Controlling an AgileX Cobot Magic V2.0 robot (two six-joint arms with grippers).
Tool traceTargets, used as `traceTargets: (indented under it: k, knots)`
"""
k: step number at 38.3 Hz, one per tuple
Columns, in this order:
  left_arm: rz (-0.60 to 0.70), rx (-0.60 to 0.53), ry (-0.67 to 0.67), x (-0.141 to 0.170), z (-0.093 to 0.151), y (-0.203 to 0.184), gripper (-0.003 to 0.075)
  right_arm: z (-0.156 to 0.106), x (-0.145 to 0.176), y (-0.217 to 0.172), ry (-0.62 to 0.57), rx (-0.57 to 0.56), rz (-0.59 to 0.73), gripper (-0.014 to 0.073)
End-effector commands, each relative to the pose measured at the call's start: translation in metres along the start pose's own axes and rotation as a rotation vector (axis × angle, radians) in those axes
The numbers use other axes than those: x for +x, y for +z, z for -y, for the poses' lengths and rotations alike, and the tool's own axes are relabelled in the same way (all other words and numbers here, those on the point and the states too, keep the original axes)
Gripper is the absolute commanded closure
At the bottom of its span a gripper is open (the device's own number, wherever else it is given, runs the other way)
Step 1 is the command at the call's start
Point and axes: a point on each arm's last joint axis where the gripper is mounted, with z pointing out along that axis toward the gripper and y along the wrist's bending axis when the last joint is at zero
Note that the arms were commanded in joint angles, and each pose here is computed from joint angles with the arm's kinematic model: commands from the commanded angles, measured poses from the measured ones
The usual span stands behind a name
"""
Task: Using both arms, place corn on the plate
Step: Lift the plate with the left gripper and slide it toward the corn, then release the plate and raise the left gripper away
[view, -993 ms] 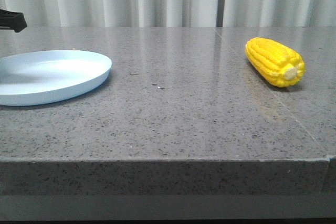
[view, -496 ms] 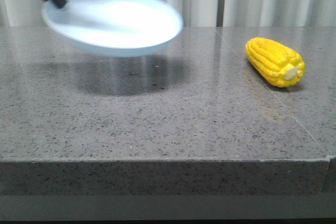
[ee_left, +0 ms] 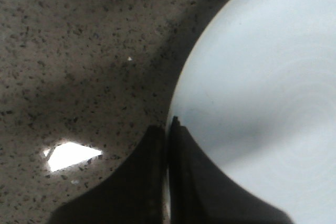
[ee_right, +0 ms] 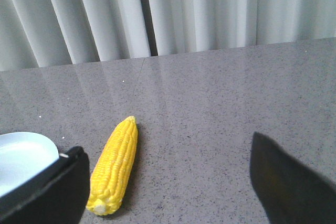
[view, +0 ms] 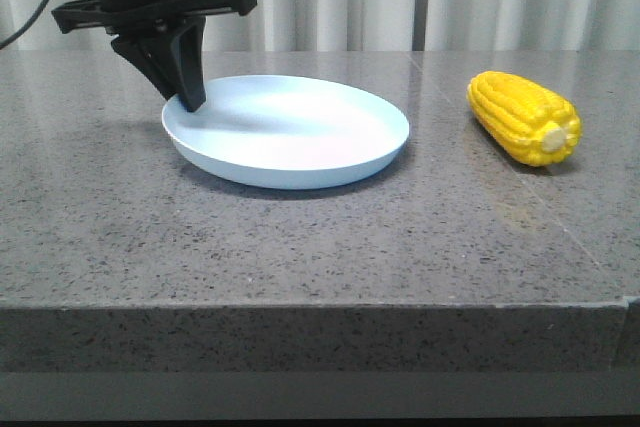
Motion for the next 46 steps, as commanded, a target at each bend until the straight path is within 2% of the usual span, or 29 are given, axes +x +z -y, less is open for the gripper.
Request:
traceTargets:
  k: [1,7,9,12,14,19,25,29,33,41,46]
  knots:
    - [0.11,0.03,0.008,-0.006,0.009,-0.032,0.0632,-0.002,-0.017,-0.001,-0.004,0.0,0.097,-0.0048]
    - [0.191,-0.007,0.036,-0.011,0.008,-0.059,0.0416,-0.002,-0.017,-0.001,-0.004,0.0,0.097,-0.0048]
    - [0.238,-0.023,0.045,-0.011,0.008,-0.073,0.038,-0.002,-0.017,-0.001,-0.004,0.0,0.097,-0.0048]
    - [0.293,-0.068,0.046,-0.007,0.004,-0.094,0.0377,-0.002,-0.017,-0.001,-0.004,0.0,0.097,-0.0048]
    - [0.314,-0.138,0.044,-0.003,-0.002,-0.107,0.0377,-0.002,-0.017,-0.001,-0.004,0.0,0.097,-0.0048]
    - [0.331,-0.291,0.015,0.012,-0.022,-0.131,0.043,-0.002,-0.017,-0.001,-0.004,0.0,0.097,-0.0048]
    - [0.356,-0.333,-0.025,0.036,-0.041,-0.144,0.0601,-0.002,-0.017,-0.001,-0.004,0.0,0.097,-0.0048]
    - [0.387,-0.354,-0.076,0.066,-0.06,-0.149,0.0739,-0.002,-0.017,-0.001,-0.004,0.0,0.097,-0.0048]
    - [0.453,-0.364,-0.123,0.1,-0.073,-0.156,0.0741,-0.002,-0.017,-0.001,-0.004,0.0,0.097,-0.0048]
    - [0.831,-0.314,-0.067,0.175,-0.058,-0.175,0.0741,-0.002,-0.017,-0.001,-0.004,0.0,0.097,-0.0048]
    - [0.993,-0.297,-0.033,0.231,-0.05,-0.169,0.0741,-0.002,-0.017,-0.001,-0.004,0.0,0.097,-0.0048]
